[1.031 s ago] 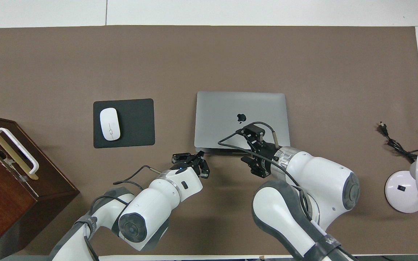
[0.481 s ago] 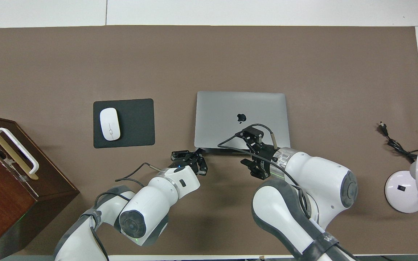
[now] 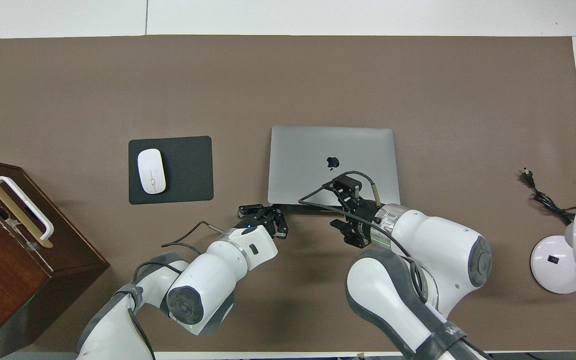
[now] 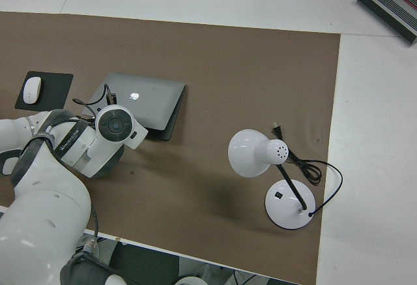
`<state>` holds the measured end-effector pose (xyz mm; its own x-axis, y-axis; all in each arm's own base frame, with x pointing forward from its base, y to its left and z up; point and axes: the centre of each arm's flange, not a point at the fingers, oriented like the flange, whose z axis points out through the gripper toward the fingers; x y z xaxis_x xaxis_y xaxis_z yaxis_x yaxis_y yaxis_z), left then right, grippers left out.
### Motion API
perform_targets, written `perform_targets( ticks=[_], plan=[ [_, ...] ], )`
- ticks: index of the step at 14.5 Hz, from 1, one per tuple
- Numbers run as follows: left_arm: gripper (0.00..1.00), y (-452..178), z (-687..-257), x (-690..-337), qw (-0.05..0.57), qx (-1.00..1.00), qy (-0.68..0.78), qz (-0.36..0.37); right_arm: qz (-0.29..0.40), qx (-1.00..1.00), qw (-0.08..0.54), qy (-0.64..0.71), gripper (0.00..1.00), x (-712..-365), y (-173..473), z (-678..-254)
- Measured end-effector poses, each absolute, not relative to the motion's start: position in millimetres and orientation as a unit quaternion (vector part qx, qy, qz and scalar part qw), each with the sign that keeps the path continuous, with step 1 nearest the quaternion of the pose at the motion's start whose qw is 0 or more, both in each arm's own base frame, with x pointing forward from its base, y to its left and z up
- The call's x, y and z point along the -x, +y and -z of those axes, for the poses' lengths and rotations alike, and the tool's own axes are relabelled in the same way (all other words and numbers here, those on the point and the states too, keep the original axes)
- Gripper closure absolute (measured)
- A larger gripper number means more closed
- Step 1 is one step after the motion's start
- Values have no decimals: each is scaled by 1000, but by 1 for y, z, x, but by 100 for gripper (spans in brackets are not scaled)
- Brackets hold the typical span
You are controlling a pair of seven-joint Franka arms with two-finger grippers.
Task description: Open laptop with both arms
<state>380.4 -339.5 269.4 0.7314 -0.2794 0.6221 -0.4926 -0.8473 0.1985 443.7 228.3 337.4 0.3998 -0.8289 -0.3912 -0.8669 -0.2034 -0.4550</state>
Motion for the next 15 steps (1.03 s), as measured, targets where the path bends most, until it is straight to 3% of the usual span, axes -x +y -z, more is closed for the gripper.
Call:
perform_targets(
  ticks=[15],
  plan=[
    [99,-337,-269,-384,171,-910,-224,-304,-60,779,305,545,0,-437,232,-329]
  ],
)
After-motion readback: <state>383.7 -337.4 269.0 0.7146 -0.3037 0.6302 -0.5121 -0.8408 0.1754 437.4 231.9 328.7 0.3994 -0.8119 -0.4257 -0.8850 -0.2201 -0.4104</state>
